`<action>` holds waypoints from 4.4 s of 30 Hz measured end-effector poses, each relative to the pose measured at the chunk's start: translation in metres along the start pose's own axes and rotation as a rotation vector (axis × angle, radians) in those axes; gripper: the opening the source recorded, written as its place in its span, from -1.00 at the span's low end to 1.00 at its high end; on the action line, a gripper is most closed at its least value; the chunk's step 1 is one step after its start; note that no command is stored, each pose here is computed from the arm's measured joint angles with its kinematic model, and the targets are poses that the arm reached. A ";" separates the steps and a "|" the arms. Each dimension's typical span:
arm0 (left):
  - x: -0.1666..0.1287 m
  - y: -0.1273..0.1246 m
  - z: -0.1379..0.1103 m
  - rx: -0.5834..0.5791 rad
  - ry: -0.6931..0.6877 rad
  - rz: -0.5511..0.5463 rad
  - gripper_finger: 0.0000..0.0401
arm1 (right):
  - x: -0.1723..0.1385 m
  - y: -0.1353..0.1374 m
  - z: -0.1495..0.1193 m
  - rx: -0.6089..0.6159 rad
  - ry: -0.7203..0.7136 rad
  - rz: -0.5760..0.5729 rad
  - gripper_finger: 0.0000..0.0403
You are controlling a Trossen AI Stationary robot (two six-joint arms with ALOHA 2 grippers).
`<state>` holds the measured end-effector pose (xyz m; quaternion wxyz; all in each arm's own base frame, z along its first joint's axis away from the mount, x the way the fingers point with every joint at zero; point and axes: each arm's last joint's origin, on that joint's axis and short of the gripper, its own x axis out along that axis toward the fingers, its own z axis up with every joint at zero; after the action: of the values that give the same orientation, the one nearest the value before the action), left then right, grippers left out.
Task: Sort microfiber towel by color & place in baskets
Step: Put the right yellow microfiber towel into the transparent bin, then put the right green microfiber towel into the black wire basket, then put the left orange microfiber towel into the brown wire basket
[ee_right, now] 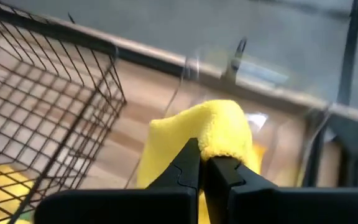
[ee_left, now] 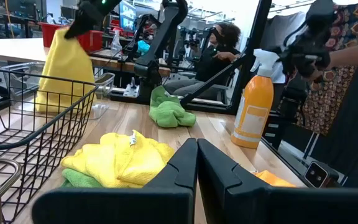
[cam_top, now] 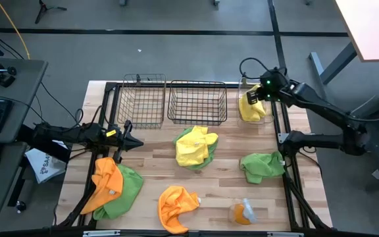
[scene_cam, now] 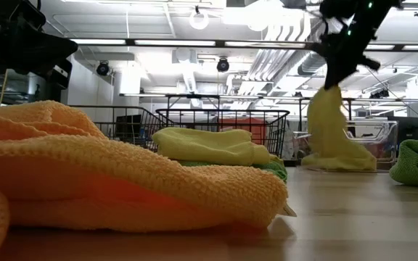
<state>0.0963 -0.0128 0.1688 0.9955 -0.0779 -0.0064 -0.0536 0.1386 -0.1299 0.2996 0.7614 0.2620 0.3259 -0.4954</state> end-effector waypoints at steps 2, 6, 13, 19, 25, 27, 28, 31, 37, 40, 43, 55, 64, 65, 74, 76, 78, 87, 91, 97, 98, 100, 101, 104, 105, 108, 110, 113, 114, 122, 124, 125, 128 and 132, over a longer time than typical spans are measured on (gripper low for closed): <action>0.000 0.000 0.000 0.000 0.000 0.000 -1.00 | 0.011 -0.002 -0.004 0.037 0.055 0.010 -0.99; 0.000 0.000 0.000 0.000 0.000 0.000 -1.00 | 0.020 -0.003 -0.007 0.063 0.138 0.073 -0.80; 0.000 0.000 0.000 0.000 0.000 0.000 -1.00 | 0.004 -0.002 0.005 0.065 0.155 0.138 -0.07; 0.000 0.000 0.000 0.000 0.000 0.000 -1.00 | -0.035 -0.004 0.025 -0.002 0.139 0.134 0.45; 0.000 0.000 0.000 0.000 0.000 0.000 -1.00 | -0.055 -0.006 0.017 0.011 0.313 0.158 0.56; 0.000 0.000 0.000 0.000 0.001 0.000 -1.00 | -0.057 -0.002 0.005 -0.015 0.424 0.252 0.57; 0.000 0.000 0.000 0.000 0.000 0.000 -1.00 | -0.057 0.001 -0.003 -0.028 0.491 0.303 0.57; 0.000 0.000 0.000 0.000 0.000 0.000 -1.00 | -0.059 0.012 -0.027 -0.055 0.634 0.434 0.57; 0.000 0.000 0.000 0.000 0.000 0.000 -1.00 | -0.062 0.038 -0.076 -0.099 0.807 0.561 0.57; 0.000 0.000 0.000 0.000 0.000 0.000 -1.00 | -0.060 0.051 -0.102 -0.161 0.876 0.566 0.57; 0.000 0.000 0.000 0.000 0.000 0.000 -1.00 | -0.052 0.060 -0.128 -0.228 0.879 0.463 0.57; 0.000 0.000 0.000 0.000 0.000 0.000 -1.00 | -0.020 0.079 -0.186 -0.350 0.773 0.148 0.57; 0.000 0.000 0.000 0.000 0.000 0.000 -1.00 | -0.001 0.097 -0.213 -0.445 0.818 0.017 0.57; 0.000 0.000 0.000 0.000 0.000 0.000 -1.00 | 0.003 0.099 -0.216 -0.454 0.823 0.001 0.57; 0.000 0.000 0.000 0.000 0.000 0.000 -1.00 | 0.029 0.114 -0.239 -0.550 0.902 -0.047 0.22; 0.000 0.000 0.000 0.000 0.000 0.000 -1.00 | 0.030 0.115 -0.240 -0.582 0.913 -0.030 -0.10; 0.000 0.000 0.000 0.000 0.000 0.000 -1.00 | 0.026 0.115 -0.236 -0.618 0.916 -0.020 -0.53; 0.000 0.000 0.000 0.000 0.000 0.000 -1.00 | -0.056 0.126 -0.133 -0.668 0.620 0.209 -0.95; 0.000 0.000 0.000 0.000 0.000 0.000 -1.00 | -0.089 0.134 -0.072 -0.579 0.208 0.417 -0.94; 0.000 0.000 0.000 0.000 0.000 0.000 -1.00 | -0.075 0.159 -0.007 -0.564 -0.253 0.572 -0.96; 0.000 0.000 0.000 0.000 0.000 0.000 -1.00 | -0.066 0.163 0.003 -0.533 -0.298 0.569 -0.96; 0.000 0.000 0.000 0.000 0.000 0.000 -1.00 | -0.047 0.167 0.022 -0.467 -0.350 0.587 -0.97; 0.000 0.000 0.000 0.000 0.001 0.000 -1.00 | -0.038 0.169 0.029 -0.438 -0.362 0.613 -0.97; 0.000 0.000 0.000 0.000 0.000 0.000 -1.00 | -0.007 0.174 0.045 -0.357 -0.335 0.684 -0.97; 0.000 0.000 0.000 0.000 0.000 0.000 -1.00 | 0.005 0.176 0.047 -0.314 -0.308 0.690 -0.96; 0.000 0.000 0.000 0.000 0.000 0.000 -1.00 | 0.033 0.182 0.047 -0.165 -0.221 0.675 -0.86; 0.000 0.000 0.000 0.000 0.000 0.000 -1.00 | 0.046 0.184 0.045 -0.109 -0.173 0.659 -0.73; 0.000 0.000 0.000 0.000 0.000 0.000 -1.00 | 0.058 0.188 0.042 -0.105 -0.147 0.638 -0.45; 0.000 0.000 0.000 0.000 0.000 0.000 -1.00 | 0.059 0.188 0.042 -0.103 -0.150 0.630 -0.34; 0.000 0.000 0.000 0.000 0.000 0.000 -1.00 | 0.050 0.182 0.045 -0.074 -0.117 0.677 0.41; 0.000 0.000 0.000 0.000 0.000 0.000 -1.00 | 0.048 0.178 0.046 -0.069 -0.107 0.668 0.49; 0.000 0.000 0.000 0.000 0.000 0.000 -1.00 | 0.047 0.176 0.046 -0.063 -0.093 0.660 0.51; 0.000 0.000 0.000 0.000 0.000 0.000 -1.00 | 0.038 0.166 0.042 -0.056 0.002 0.664 0.52; 0.000 0.000 0.000 0.000 0.000 0.000 -1.00 | -0.008 0.155 0.021 -0.181 0.127 0.714 0.52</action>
<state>0.0963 -0.0127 0.1687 0.9955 -0.0779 -0.0065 -0.0535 0.2843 -0.0830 0.3306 0.8847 0.3209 0.3028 -0.1505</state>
